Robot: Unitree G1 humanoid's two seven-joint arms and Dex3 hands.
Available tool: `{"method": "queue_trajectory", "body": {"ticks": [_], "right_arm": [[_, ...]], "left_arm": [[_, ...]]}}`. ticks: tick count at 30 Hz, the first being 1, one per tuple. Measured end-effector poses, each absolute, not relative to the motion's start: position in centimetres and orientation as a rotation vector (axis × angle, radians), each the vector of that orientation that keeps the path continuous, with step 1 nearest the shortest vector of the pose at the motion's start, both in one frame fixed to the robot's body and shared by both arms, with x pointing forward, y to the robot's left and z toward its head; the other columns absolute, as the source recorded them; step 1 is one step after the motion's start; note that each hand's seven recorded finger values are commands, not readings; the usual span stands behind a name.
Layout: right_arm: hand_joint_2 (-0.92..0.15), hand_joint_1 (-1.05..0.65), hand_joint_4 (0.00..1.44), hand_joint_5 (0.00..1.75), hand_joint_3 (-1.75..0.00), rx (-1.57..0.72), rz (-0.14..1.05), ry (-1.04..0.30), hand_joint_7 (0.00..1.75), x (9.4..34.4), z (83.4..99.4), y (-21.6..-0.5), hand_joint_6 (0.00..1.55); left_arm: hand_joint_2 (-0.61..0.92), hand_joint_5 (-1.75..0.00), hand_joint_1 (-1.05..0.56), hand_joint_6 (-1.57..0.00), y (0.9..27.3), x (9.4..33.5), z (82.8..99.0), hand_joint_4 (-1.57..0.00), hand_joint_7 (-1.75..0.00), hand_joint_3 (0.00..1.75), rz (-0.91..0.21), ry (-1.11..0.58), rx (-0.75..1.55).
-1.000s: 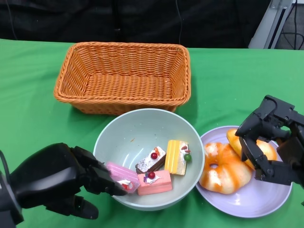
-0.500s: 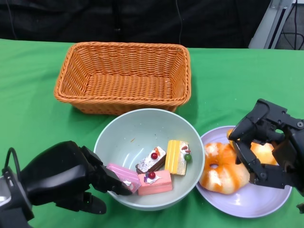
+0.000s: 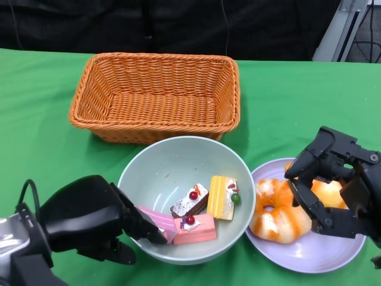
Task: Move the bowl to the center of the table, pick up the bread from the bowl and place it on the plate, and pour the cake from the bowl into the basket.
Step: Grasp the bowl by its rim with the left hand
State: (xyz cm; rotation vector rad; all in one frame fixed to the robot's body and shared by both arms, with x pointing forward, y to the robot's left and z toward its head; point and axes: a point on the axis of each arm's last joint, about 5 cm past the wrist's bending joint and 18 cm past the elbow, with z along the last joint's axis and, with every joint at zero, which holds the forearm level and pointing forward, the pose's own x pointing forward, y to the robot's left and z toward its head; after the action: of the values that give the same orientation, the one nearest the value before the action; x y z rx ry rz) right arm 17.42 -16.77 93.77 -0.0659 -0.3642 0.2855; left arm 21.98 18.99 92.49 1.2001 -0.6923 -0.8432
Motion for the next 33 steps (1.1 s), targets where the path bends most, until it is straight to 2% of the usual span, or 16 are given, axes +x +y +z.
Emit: {"method": "queue_trajectory", "body": {"ticks": [6, 22, 28, 33], "right_arm": [[-0.55, -0.21, 0.70, 1.63, -0.90, -0.069, 0.285, -0.375, 1.35, 17.3, 94.0, -16.7, 0.63], [-0.52, -0.19, 0.71, 1.63, -0.95, -0.067, 0.278, -0.372, 1.34, 17.3, 93.9, -16.7, 0.63], [-0.53, -0.17, 0.70, 1.62, -0.95, -0.068, 0.278, -0.371, 1.34, 17.2, 93.9, -16.7, 0.63], [-0.53, -0.17, 0.70, 1.62, -0.95, -0.070, 0.278, -0.370, 1.34, 17.2, 93.9, -16.8, 0.64]], "left_arm": [[0.92, -0.05, -0.38, -0.96, 18.0, 22.5, 93.3, -1.06, 0.00, 0.13, -0.887, -0.637, 1.303], [0.92, 0.00, -0.41, -0.90, 16.8, 22.9, 93.2, -0.96, 0.00, 0.13, -0.910, -0.558, 1.381], [0.92, 0.00, -0.42, -0.85, 17.0, 22.8, 93.0, -0.77, 0.00, 0.16, -0.889, -0.562, 1.380], [0.92, 0.00, -0.43, -0.64, 17.1, 22.4, 92.6, -0.48, 0.00, 0.16, -0.877, -0.541, 1.364]]}}
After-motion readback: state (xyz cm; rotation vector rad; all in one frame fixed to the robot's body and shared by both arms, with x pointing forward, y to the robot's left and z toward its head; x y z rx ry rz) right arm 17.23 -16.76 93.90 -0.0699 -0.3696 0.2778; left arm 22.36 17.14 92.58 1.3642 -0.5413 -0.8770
